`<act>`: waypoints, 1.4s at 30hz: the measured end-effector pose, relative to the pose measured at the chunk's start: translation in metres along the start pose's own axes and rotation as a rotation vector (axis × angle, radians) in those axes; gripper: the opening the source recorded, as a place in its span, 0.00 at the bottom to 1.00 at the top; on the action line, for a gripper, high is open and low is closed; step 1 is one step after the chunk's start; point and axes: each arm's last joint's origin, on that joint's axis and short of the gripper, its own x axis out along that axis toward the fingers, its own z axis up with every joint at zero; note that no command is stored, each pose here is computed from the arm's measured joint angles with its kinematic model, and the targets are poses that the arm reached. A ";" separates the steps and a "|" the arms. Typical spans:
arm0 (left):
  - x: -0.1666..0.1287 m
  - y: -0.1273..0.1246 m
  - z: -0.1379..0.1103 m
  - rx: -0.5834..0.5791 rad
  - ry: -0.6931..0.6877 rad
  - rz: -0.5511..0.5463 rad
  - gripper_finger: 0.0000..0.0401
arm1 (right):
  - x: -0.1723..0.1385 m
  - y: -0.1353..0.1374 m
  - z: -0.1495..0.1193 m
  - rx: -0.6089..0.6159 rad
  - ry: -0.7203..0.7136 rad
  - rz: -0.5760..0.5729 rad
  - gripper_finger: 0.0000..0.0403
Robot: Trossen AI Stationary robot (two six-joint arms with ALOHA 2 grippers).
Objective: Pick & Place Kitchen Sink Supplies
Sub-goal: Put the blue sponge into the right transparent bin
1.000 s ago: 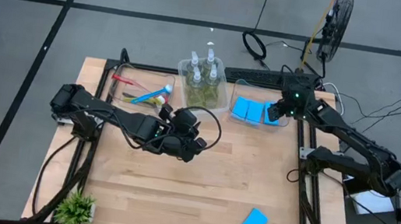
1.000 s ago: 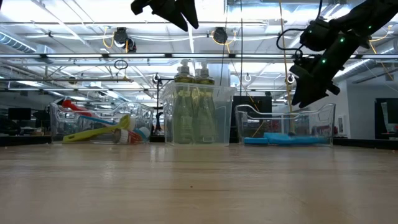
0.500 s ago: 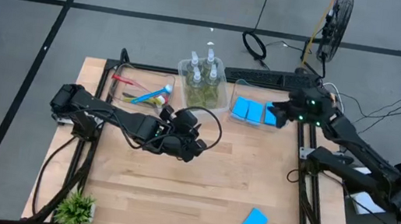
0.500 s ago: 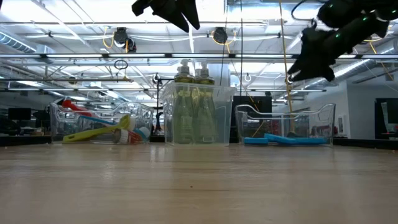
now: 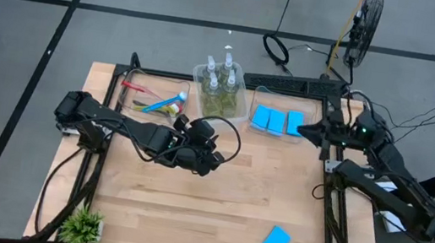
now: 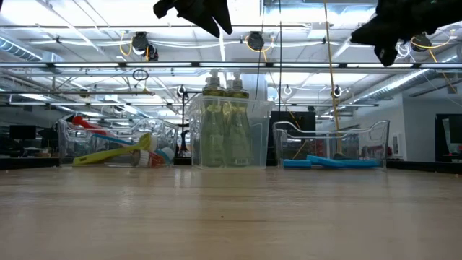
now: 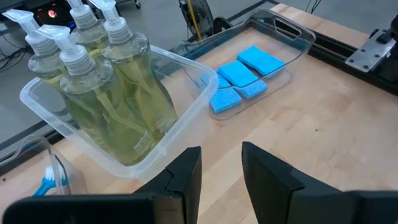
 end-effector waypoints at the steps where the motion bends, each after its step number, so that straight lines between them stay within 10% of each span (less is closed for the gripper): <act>1: 0.000 -0.001 0.000 -0.001 -0.002 -0.003 0.30 | -0.002 0.002 -0.001 -0.001 -0.002 0.025 0.08; 19: 0.004 -0.022 -0.019 -0.049 -0.057 -0.177 0.30 | -0.031 0.023 -0.019 -0.020 0.050 0.265 0.00; 29: 0.005 -0.048 -0.018 -0.038 -0.021 -0.526 0.30 | -0.034 0.025 -0.022 -0.015 0.062 0.286 0.01; 42: -0.007 -0.055 -0.028 -0.078 0.016 -0.546 0.30 | -0.045 0.042 -0.010 0.010 0.102 0.597 0.01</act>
